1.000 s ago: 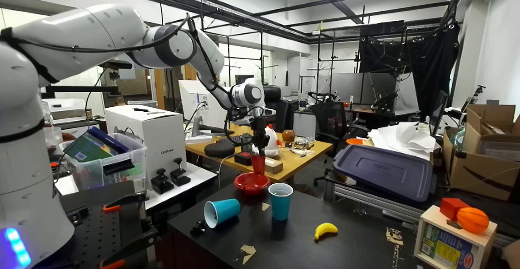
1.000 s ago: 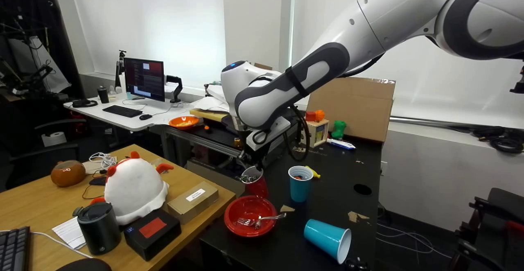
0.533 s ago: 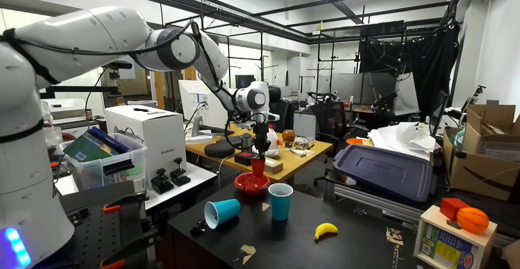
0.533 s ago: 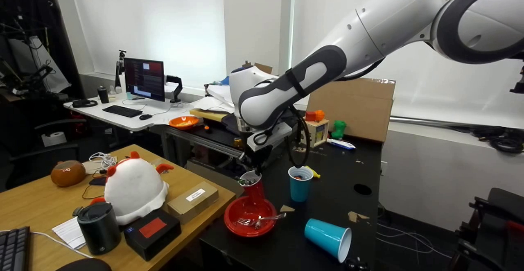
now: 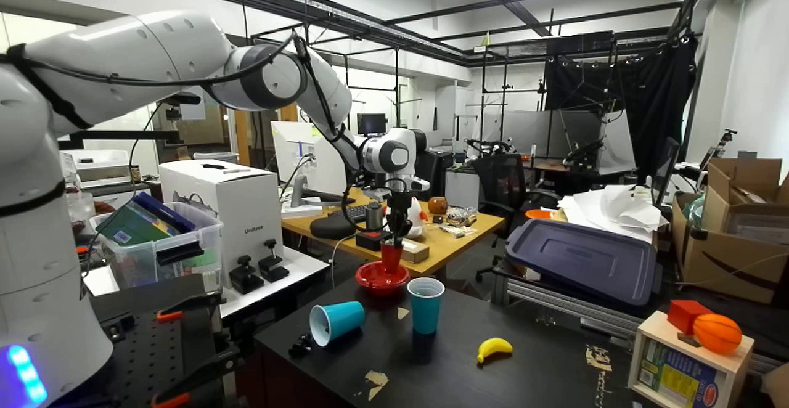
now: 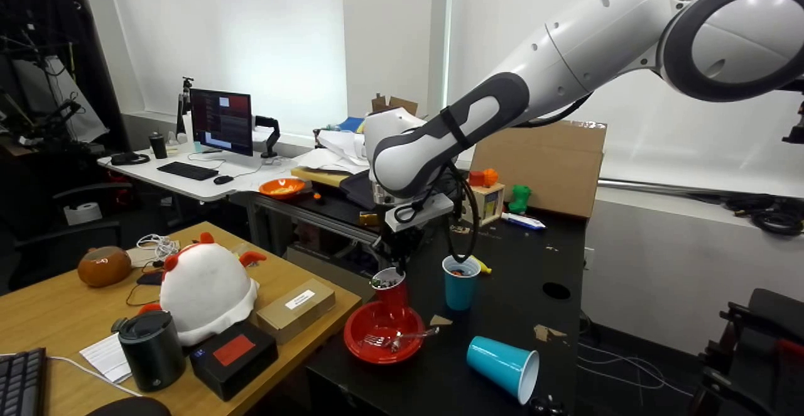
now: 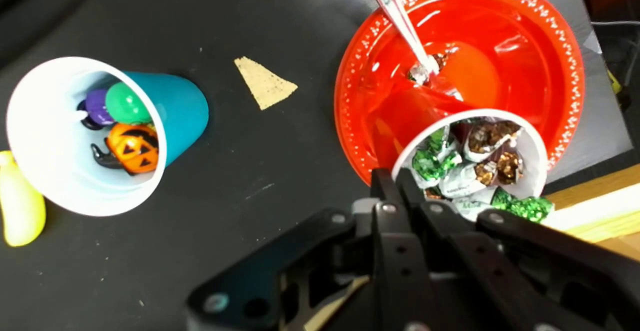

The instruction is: Pour the things in the red cup into the red bowl

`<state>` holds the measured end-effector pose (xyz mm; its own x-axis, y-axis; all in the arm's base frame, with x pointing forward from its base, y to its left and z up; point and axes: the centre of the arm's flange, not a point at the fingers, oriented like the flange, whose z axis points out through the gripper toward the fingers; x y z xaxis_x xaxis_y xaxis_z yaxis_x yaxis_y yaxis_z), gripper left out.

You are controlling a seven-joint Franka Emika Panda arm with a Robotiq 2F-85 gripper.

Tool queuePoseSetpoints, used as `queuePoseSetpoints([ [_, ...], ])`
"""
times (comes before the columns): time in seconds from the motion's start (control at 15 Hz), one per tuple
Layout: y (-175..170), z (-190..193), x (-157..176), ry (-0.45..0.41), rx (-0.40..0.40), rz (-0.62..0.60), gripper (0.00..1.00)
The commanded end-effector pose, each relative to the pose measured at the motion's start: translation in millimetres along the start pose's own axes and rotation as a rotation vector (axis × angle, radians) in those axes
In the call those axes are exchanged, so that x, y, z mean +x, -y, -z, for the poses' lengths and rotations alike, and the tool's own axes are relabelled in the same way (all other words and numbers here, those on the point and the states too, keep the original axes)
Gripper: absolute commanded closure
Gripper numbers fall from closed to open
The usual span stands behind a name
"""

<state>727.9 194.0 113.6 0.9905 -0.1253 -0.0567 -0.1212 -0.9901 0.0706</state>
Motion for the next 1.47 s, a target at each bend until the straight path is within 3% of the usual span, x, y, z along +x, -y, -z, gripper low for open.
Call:
queuePoseSetpoints([
  [0.0,-5.1,-13.6,-10.7,0.034,0.041,0.012,0.99],
  [0.47,-7.5,-35.9,-16.0,0.074,0.058,0.011,0.99],
  [1.4,-28.4,-19.6,-16.3,0.073,0.037,0.056,0.99],
])
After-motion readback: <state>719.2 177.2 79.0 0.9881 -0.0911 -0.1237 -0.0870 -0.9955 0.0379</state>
